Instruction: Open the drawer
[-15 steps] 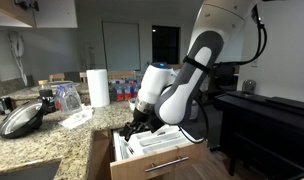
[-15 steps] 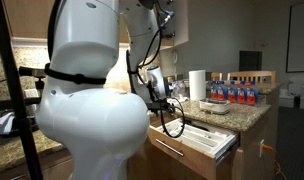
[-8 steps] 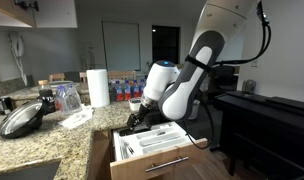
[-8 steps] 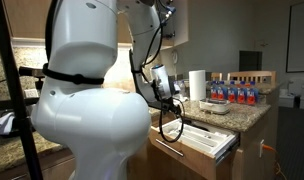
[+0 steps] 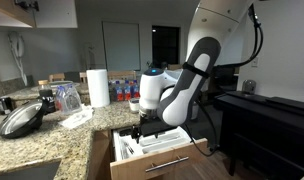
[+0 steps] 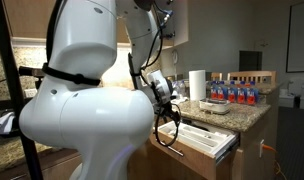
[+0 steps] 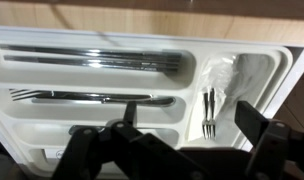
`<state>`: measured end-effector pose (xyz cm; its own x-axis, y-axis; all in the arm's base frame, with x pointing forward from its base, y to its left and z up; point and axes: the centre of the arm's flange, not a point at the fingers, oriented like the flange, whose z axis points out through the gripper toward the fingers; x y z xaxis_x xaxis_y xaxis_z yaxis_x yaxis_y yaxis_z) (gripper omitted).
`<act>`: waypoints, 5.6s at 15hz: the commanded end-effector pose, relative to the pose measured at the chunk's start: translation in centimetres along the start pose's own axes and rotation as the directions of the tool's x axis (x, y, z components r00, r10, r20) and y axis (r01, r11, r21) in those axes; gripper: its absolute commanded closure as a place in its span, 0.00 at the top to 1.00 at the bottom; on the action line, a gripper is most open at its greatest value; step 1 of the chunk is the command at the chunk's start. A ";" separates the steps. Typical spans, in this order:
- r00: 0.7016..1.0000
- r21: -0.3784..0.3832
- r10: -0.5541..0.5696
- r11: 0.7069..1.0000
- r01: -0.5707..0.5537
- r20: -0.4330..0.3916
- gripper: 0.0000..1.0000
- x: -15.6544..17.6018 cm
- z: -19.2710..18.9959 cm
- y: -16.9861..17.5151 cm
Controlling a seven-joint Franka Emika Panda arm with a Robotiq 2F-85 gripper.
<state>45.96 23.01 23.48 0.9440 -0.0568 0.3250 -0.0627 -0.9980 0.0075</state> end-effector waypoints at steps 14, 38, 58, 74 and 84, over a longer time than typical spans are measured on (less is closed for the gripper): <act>0.996 0.057 -0.061 0.997 0.057 0.063 1.00 -5.7 4.4 -2.8; 0.981 -0.114 -0.071 0.992 0.051 -0.178 1.00 -8.0 -9.4 -4.0; 0.992 -0.169 -0.055 0.983 0.075 0.117 1.00 -11.3 -20.2 7.9; 0.986 -0.031 -0.164 0.986 0.164 0.001 1.00 -5.0 -26.8 19.0; 0.972 -0.035 -0.084 0.995 0.094 0.221 1.00 -4.4 -26.8 21.9</act>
<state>31.33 2.41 47.16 0.9873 0.0106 0.1587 -0.0007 -0.9974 0.0716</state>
